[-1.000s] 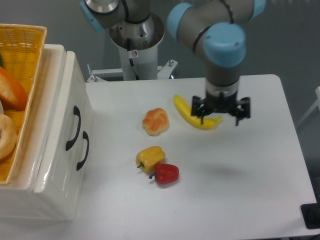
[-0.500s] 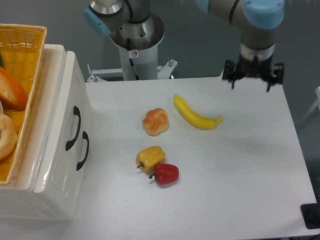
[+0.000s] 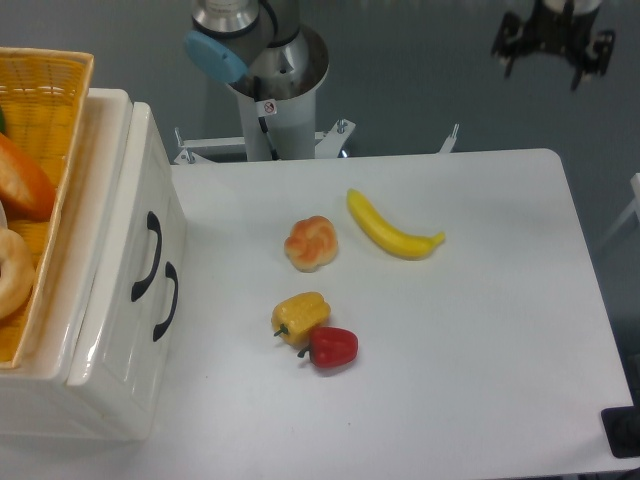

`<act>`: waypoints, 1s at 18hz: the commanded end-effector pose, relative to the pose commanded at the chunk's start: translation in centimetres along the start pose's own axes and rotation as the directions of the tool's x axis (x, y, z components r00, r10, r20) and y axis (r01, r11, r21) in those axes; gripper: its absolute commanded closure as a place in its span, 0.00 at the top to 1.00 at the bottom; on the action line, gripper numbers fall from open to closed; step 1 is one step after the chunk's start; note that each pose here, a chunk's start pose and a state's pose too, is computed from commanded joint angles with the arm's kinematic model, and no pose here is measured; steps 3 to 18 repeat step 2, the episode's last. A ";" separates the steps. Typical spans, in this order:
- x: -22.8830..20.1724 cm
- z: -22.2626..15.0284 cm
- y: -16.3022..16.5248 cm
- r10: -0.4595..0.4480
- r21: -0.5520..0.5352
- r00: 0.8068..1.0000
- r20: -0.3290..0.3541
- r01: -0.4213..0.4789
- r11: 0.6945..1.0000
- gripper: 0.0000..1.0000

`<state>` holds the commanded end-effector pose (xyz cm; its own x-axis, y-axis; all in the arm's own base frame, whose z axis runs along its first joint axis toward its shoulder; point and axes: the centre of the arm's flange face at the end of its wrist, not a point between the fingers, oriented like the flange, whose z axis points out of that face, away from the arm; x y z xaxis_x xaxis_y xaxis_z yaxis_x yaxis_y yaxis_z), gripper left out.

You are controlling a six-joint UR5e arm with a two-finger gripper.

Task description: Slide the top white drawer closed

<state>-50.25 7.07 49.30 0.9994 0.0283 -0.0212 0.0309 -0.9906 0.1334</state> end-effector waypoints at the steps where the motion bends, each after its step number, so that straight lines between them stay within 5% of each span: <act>1: 0.1 -0.1 1.4 0.014 -0.002 1.000 -0.005 -0.014 1.000 1.00; 18: 0.1 0.2 2.8 0.028 -0.001 0.999 -0.018 -0.028 1.000 1.00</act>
